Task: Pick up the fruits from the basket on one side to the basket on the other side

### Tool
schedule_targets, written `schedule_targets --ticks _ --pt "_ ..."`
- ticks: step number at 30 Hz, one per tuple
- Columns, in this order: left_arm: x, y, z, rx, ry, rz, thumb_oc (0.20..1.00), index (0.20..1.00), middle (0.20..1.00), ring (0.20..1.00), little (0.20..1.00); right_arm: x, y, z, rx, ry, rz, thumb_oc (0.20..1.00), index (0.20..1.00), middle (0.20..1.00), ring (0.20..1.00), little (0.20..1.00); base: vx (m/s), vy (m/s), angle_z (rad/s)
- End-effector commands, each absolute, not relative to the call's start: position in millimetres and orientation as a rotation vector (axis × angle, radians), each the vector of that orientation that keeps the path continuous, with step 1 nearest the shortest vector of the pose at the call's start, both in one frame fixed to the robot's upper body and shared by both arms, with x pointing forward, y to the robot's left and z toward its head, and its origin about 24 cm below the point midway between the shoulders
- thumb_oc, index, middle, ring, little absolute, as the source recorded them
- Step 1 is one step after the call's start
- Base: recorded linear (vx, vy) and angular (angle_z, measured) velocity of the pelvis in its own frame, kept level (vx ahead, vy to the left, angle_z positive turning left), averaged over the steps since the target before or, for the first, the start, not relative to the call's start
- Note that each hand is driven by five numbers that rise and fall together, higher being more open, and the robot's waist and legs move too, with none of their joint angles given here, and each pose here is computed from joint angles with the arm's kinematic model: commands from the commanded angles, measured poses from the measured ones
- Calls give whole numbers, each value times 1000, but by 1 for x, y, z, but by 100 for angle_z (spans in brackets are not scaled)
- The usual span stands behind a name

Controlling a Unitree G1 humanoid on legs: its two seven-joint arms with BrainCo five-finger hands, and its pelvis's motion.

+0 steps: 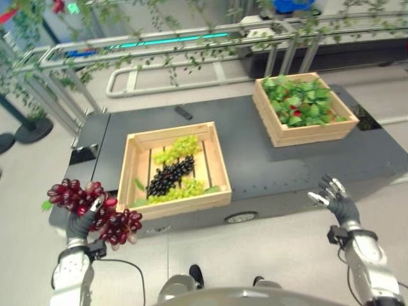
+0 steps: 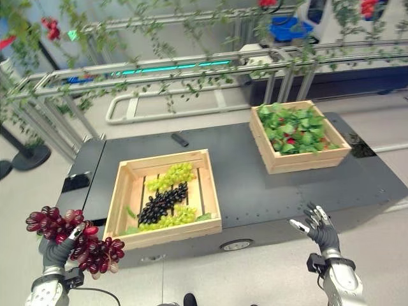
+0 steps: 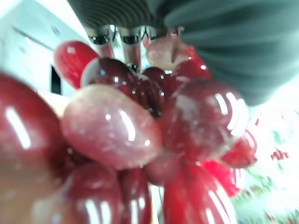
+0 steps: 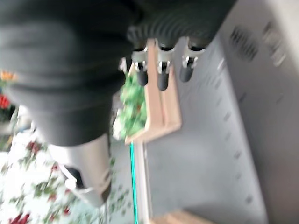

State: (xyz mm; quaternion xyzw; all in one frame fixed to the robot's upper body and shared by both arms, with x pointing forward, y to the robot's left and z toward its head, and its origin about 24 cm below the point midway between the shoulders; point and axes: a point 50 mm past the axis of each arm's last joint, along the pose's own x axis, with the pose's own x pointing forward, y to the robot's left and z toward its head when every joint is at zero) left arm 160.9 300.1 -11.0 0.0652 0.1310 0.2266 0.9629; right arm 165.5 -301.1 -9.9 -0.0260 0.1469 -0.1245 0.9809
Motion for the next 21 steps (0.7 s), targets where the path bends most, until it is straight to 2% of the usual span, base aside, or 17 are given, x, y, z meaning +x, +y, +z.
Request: schedule_targets --ticks 1,9,16,21 --pt "181 307 23 258 96 438 200 200 200 200 200 186 -307 23 -106 130 -247 1000 1000 1000 1000 1000 -64 -309 -21" --pt "185 296 10 237 140 392 200 200 200 200 200 187 -312 37 -136 79 -226 1000 1000 1000 1000 1000 -135 -251 7" --pt "179 298 8 243 153 381 200 200 200 200 200 192 -312 41 -143 55 -224 1000 1000 1000 1000 1000 -275 -157 78" --pt "178 301 12 257 148 375 200 200 200 200 200 186 -314 36 -131 68 -263 1000 1000 1000 1000 1000 -202 -49 121"
